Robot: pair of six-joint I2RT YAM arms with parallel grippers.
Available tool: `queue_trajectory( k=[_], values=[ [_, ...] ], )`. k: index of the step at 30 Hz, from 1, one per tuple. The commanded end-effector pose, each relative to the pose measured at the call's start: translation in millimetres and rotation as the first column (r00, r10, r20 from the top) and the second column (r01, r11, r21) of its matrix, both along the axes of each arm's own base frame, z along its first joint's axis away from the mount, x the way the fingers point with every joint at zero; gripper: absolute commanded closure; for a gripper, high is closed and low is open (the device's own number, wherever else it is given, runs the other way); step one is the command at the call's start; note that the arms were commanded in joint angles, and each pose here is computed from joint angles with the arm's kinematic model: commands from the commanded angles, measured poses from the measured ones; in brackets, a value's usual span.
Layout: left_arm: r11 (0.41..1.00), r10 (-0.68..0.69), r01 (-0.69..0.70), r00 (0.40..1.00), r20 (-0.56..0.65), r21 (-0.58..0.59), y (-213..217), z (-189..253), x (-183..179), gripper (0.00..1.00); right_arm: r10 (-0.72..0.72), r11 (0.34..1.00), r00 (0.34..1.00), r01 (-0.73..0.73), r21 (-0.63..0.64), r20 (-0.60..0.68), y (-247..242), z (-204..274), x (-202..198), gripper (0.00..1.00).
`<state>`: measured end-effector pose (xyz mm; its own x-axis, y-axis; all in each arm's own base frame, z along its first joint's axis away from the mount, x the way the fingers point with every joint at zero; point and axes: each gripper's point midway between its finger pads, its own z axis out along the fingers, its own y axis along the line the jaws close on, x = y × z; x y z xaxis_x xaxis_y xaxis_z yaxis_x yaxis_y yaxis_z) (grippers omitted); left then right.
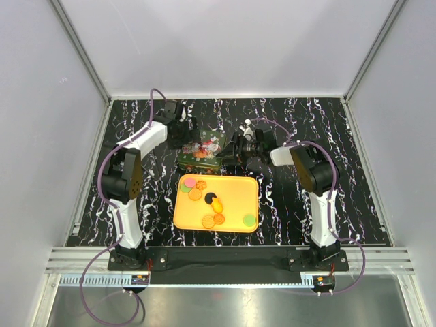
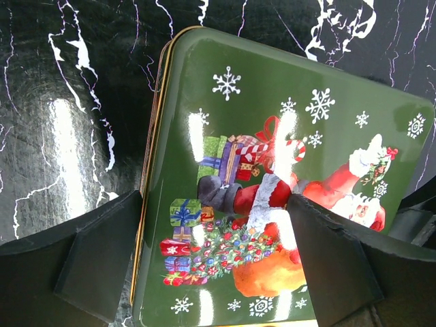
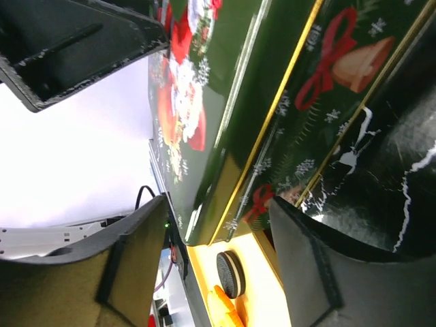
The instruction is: Pack the cookies
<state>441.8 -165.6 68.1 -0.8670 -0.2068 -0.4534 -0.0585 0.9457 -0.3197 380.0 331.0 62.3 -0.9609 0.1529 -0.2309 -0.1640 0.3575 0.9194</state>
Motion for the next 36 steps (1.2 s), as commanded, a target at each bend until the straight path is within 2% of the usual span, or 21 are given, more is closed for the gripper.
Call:
queue_trajectory(
  k=[1,7,10,17,26,29,30,31,32,36],
  values=[
    [0.999,0.022,-0.021,1.0,-0.012,0.045,7,-6,-9,0.07,0.034,0.999,0.999,-0.034,-0.002,0.001,6,-5,-13,0.34],
    [0.999,0.038,-0.038,0.999,-0.002,0.036,8,-5,-13,0.07,0.052,0.999,0.998,-0.052,-0.003,0.023,7,-6,-20,0.35],
    [0.999,0.041,-0.041,0.999,0.005,0.033,7,-2,-13,0.07,0.052,0.999,0.999,-0.052,-0.016,0.007,8,-13,-21,0.44],
    [0.998,0.044,-0.044,0.999,0.006,0.036,3,-2,-17,0.07,0.047,0.997,0.999,-0.048,-0.054,-0.022,9,-33,-22,0.72],
    [0.998,0.056,-0.056,0.998,0.01,0.041,-2,-8,-25,0.07,0.027,0.975,1.0,-0.028,-0.222,-0.008,6,-55,-22,0.99],
    [0.997,0.075,-0.075,0.997,0.018,0.032,-1,-5,-27,0.07,0.021,0.969,1.0,-0.02,-0.248,0.004,4,-55,-22,1.0],
    [0.997,0.077,-0.078,0.997,0.031,0.025,-2,-3,-26,0.07,0.025,0.97,1.0,-0.023,-0.244,0.007,4,-55,-22,0.98],
    [0.997,0.077,-0.078,0.996,0.043,0.016,-3,2,-25,0.07,0.029,0.971,1.0,-0.026,-0.237,0.01,5,-52,-22,0.93],
    [0.997,0.073,-0.074,0.996,0.052,0.011,-4,6,-23,0.07,0.031,0.973,0.999,-0.026,-0.229,0.018,7,-47,-21,0.8],
    [0.999,0.034,-0.035,0.996,0.082,0.0,-8,26,-18,0.05,0.053,0.977,0.998,-0.043,-0.21,0.043,10,-31,-15,0.65]
  ],
)
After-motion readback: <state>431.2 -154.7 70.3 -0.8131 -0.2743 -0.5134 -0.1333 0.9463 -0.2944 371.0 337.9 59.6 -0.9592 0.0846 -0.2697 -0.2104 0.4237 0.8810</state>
